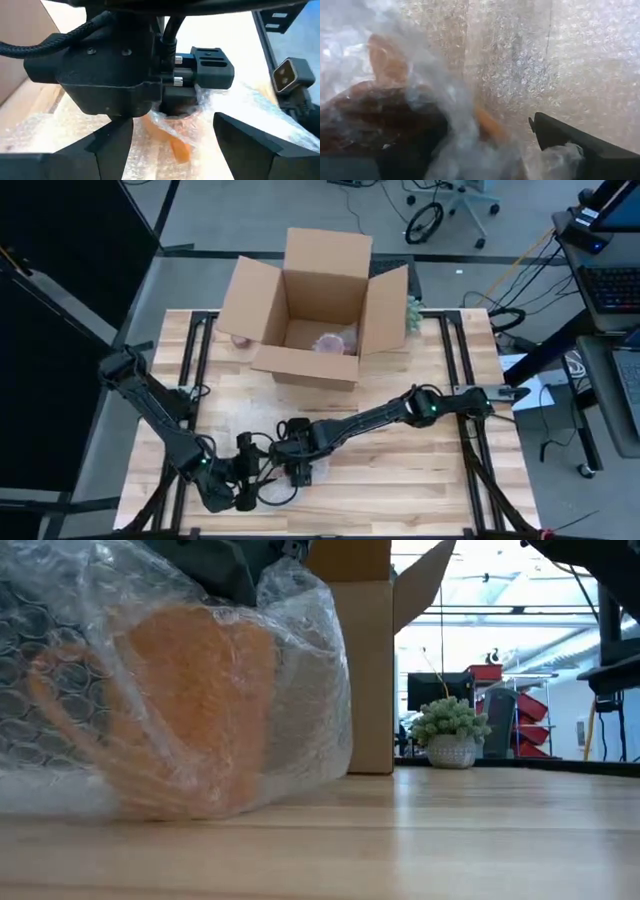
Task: Wrap mug
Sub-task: Wrap the orange cup with bubble wrap
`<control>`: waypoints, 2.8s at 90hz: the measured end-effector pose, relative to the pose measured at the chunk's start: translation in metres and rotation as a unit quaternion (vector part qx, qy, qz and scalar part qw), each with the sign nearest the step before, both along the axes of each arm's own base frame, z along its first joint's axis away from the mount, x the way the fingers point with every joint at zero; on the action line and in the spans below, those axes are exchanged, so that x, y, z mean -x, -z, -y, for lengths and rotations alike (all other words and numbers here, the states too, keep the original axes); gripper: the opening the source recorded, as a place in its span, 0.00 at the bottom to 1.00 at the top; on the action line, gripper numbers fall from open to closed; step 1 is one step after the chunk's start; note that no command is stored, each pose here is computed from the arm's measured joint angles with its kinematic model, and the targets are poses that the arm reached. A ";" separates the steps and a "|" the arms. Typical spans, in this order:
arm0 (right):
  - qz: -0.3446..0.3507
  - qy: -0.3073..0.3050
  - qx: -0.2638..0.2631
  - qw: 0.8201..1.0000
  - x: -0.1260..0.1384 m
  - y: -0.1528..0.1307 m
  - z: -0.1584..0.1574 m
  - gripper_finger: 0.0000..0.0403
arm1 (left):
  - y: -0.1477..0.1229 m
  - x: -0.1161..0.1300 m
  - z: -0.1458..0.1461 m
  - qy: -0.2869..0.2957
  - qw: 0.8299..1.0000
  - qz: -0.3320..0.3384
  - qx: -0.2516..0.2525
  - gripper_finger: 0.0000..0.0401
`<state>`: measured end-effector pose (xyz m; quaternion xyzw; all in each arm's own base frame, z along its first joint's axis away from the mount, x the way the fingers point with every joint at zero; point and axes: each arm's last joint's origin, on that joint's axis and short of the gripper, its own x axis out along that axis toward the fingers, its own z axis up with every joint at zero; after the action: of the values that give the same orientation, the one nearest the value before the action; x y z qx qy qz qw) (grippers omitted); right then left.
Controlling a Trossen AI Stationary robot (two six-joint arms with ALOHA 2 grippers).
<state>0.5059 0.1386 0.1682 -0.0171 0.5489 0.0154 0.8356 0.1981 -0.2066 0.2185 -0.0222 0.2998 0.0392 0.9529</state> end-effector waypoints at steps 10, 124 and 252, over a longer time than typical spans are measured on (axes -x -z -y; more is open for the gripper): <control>0.003 0.000 -0.001 1.000 -0.001 0.000 0.000 0.61 | -0.002 0.002 0.001 -0.002 1.000 0.009 0.001 0.65; -0.024 0.006 -0.027 0.999 0.002 -0.002 0.008 0.61 | 0.018 -0.001 0.013 -0.035 0.996 0.071 -0.029 0.65; -0.022 0.029 -0.027 0.999 0.001 -0.004 0.018 0.61 | 0.019 -0.012 0.002 0.086 0.993 -0.012 -0.081 0.02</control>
<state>0.5053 0.1209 0.1726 0.0213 0.5670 0.0065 0.8234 0.2097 -0.2091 0.1998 0.0811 0.3077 -0.0185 0.9478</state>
